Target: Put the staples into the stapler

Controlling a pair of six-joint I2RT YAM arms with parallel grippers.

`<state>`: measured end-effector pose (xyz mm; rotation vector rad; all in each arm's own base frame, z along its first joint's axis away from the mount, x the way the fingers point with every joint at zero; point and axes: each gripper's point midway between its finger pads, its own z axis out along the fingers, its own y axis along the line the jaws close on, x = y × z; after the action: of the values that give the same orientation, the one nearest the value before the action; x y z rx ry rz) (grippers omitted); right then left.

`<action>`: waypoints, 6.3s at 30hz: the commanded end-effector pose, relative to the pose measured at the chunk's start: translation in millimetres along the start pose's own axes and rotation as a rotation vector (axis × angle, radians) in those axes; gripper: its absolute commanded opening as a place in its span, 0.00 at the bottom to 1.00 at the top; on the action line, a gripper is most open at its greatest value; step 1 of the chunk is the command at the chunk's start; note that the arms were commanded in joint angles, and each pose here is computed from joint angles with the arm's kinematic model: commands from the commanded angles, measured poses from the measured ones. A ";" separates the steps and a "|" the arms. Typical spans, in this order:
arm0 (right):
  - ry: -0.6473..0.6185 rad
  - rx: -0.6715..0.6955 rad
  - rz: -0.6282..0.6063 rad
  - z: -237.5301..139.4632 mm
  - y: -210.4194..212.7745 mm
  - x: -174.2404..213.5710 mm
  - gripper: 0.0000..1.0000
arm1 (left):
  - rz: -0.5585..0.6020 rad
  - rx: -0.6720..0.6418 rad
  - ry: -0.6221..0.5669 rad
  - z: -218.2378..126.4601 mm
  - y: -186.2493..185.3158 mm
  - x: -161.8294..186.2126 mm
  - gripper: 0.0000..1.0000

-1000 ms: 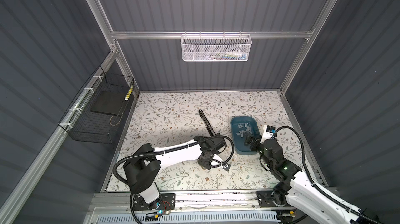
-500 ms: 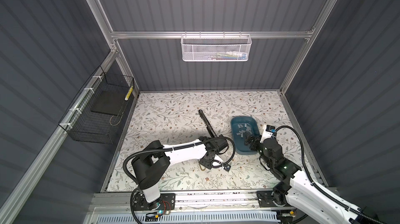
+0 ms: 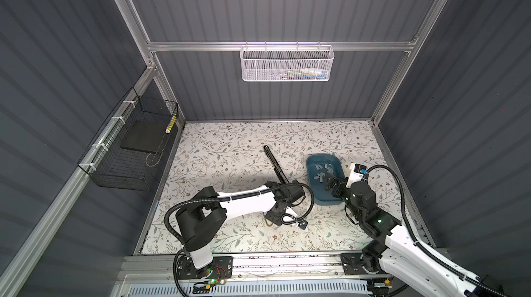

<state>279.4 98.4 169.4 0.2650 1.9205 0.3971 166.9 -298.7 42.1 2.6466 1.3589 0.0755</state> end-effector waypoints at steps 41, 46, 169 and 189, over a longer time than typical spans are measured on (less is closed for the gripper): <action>-0.018 -0.110 0.051 -10.3 13.1 -4.5 0.99 | -0.704 -0.683 -0.559 -179.6 124.0 -7.9 0.00; 0.037 -0.237 0.027 -8.6 39.7 0.9 0.91 | -0.894 -0.670 -0.730 -147.2 121.6 34.8 0.00; 0.450 -0.487 -0.183 63.6 167.3 81.1 0.28 | -0.889 -0.923 -0.874 -164.5 83.4 62.7 0.00; 0.312 -0.633 -0.171 0.9 188.3 46.6 0.48 | -0.773 -0.785 -0.892 -150.2 83.1 36.8 0.00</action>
<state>261.0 283.0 203.9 -0.3885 1.9815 0.9385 238.2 -289.1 185.3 1.1267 1.5049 -0.4581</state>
